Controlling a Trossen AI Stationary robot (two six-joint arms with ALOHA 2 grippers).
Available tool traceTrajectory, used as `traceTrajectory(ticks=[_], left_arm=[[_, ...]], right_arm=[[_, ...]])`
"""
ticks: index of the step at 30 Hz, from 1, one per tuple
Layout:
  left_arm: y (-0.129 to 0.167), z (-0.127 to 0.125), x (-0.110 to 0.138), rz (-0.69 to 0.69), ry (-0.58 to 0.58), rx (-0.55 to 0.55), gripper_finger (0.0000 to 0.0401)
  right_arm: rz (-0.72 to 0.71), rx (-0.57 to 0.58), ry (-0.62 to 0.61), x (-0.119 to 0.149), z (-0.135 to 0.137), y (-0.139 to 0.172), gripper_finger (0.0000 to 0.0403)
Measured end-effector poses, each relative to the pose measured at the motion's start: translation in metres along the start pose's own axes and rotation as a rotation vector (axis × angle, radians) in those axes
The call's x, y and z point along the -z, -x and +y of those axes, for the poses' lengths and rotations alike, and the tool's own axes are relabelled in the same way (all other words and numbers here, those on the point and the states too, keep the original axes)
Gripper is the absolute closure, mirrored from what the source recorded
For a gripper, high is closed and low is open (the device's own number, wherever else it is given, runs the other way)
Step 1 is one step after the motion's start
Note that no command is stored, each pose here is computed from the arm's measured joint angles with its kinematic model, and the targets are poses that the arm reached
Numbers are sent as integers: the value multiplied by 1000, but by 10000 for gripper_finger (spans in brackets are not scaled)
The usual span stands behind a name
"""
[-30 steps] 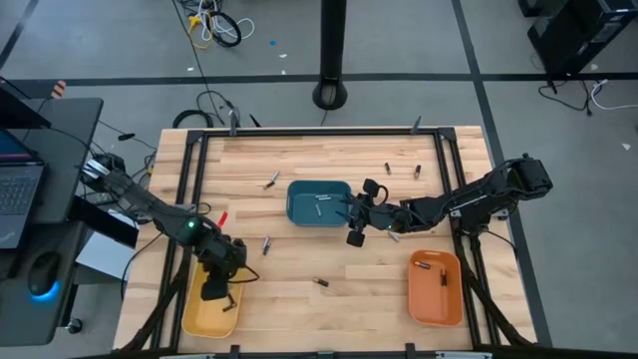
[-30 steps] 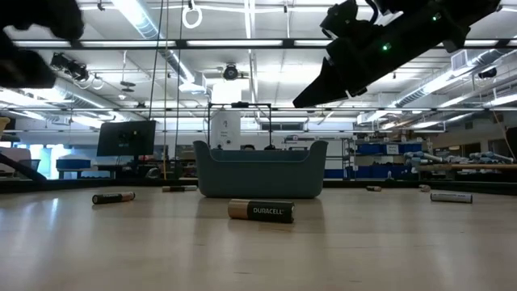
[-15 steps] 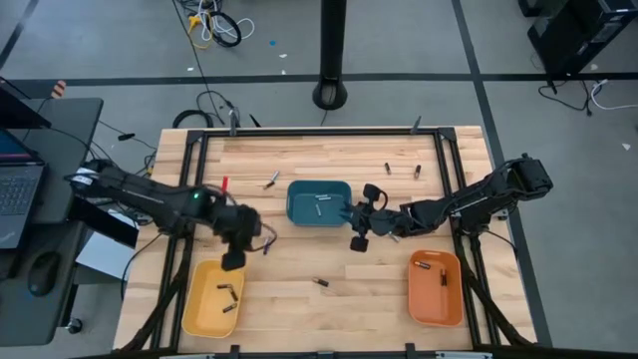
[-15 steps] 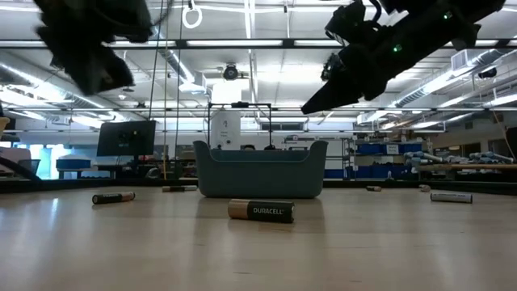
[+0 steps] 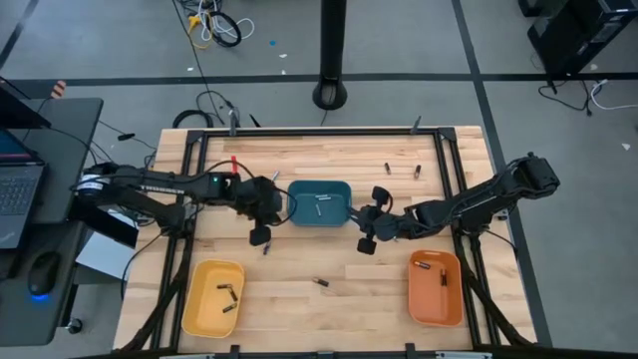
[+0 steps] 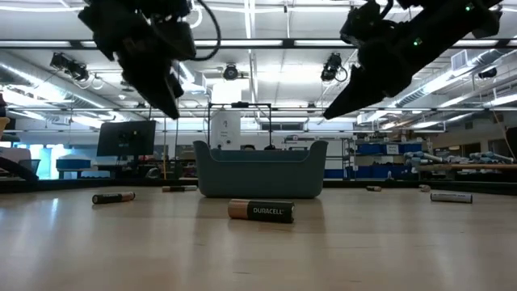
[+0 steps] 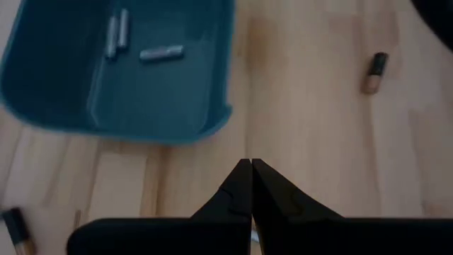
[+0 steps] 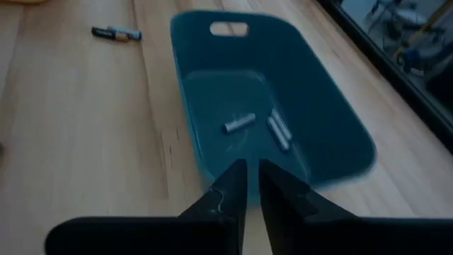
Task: Sort batteries
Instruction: Put the silver battery into the blue bin
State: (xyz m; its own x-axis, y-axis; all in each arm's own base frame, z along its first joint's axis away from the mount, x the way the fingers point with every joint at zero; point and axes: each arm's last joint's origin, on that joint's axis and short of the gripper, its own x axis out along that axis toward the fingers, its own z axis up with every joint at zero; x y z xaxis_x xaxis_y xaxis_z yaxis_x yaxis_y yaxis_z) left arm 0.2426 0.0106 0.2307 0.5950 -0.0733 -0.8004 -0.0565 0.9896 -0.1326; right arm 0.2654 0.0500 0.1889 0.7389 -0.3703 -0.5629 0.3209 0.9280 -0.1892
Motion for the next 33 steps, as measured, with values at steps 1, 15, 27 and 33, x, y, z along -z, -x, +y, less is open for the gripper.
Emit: traceTrajectory(ticks=[1, 15, 27, 33], left_arm=[[-3, 3, 3, -1, 19, -6, 393], [-13, 29, 31, 91, 224, -158, 357], [-14, 47, 4, -179, 130, -93, 388], [-17, 53, 0, -369, -29, -167, 396]], right_arm=[[6, 4, -11, 0, -1, 2, 353], [27, 33, -89, 3, -1, 4, 353], [345, 17, -224, 31, -10, 23, 347], [552, -36, -301, 43, -14, 30, 322]])
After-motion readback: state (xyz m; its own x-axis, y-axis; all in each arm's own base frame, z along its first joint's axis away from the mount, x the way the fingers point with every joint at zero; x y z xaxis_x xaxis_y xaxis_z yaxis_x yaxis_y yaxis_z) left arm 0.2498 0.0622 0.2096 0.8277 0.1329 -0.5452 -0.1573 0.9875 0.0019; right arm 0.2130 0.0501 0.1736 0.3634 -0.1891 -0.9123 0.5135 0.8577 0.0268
